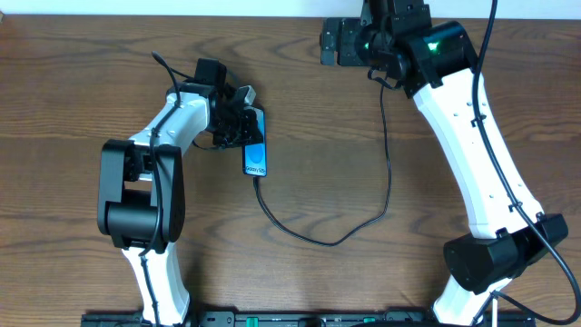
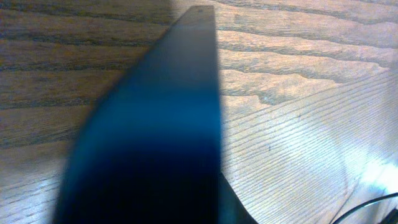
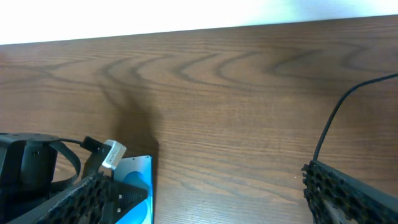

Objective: Plug charger to phone and switch on socket

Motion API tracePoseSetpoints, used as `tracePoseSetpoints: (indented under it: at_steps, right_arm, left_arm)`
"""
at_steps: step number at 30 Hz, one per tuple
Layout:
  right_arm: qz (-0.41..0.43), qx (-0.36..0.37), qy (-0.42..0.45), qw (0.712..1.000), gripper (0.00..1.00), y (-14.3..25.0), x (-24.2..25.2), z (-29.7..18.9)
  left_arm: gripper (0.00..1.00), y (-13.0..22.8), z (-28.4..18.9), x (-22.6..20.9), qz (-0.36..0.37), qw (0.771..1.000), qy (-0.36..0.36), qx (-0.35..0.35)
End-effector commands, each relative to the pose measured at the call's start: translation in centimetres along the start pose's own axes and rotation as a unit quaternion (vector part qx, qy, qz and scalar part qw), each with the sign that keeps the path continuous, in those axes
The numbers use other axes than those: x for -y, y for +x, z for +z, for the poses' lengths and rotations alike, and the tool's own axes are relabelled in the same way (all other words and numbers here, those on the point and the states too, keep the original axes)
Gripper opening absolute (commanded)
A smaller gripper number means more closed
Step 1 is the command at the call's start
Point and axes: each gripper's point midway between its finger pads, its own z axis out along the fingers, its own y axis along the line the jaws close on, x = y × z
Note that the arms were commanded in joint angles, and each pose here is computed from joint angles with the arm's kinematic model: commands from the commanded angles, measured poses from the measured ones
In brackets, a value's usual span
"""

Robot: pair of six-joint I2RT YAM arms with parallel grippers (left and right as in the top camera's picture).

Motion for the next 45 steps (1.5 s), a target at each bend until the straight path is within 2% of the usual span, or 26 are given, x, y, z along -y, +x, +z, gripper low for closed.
tracePoseSetpoints:
  at_steps: [1, 4, 6, 10, 12, 23, 31, 32, 34, 37, 38, 40, 45]
  right_arm:
    - [-0.008, 0.012, -0.004, 1.0, 0.99, -0.55, -0.38, -1.03]
    - [-0.008, 0.012, -0.004, 1.0, 0.99, -0.55, -0.38, -1.03]
    - [-0.008, 0.013, -0.004, 1.0, 0.99, -0.56, -0.38, -1.04]
    - [-0.008, 0.012, -0.004, 1.0, 0.99, -0.55, -0.38, -1.03]
    - [-0.008, 0.012, -0.004, 1.0, 0.99, -0.55, -0.38, -1.03]
    - [-0.008, 0.012, -0.004, 1.0, 0.99, -0.54, -0.37, -1.03]
    - [-0.008, 0.013, -0.004, 1.0, 0.99, -0.56, -0.38, -1.04]
    - [-0.008, 0.012, -0.004, 1.0, 0.99, -0.54, -0.37, -1.03]
    - [-0.008, 0.012, -0.004, 1.0, 0.99, -0.54, -0.37, -1.03]
    - [-0.008, 0.012, -0.004, 1.0, 0.99, -0.55, -0.37, -1.04]
    - [-0.008, 0.012, -0.004, 1.0, 0.99, -0.53, -0.36, -1.03]
    - [-0.008, 0.012, -0.003, 1.0, 0.99, -0.51, -0.36, -1.04]
    - [-0.008, 0.011, -0.003, 1.0, 0.99, -0.49, -0.35, -1.04]
  left_arm:
    - [0.12, -0.42, 0.09, 0.23, 0.0, 1.0, 0.004, 0.002]
    - [0.13, -0.41, 0.09, 0.23, 0.0, 1.0, 0.004, 0.002]
    - [0.17, -0.4, 0.09, 0.23, 0.0, 1.0, 0.004, 0.001]
    - [0.17, -0.33, 0.09, 0.22, -0.001, 1.0, 0.003, 0.0]
    - [0.24, -0.3, 0.09, 0.21, -0.002, 1.0, 0.003, -0.001]
    - [0.29, 0.1, 0.08, 0.16, -0.006, 1.0, 0.002, -0.008]
    - [0.29, 0.32, 0.08, 0.14, -0.009, 1.0, 0.002, -0.013]
    - [0.28, 0.33, 0.08, 0.14, -0.009, 1.0, 0.002, -0.013]
    - [0.08, 0.33, 0.08, 0.13, -0.012, 1.0, 0.002, -0.013]
    - [0.07, 0.3, 0.05, 0.09, -0.019, 1.0, 0.001, -0.012]
    - [0.08, 0.3, 0.05, 0.09, -0.019, 1.0, 0.001, -0.012]
    - [0.21, 0.3, 0.05, 0.1, -0.019, 1.0, 0.002, -0.012]
    - [0.25, 0.31, 0.05, 0.09, -0.019, 1.0, 0.001, -0.012]
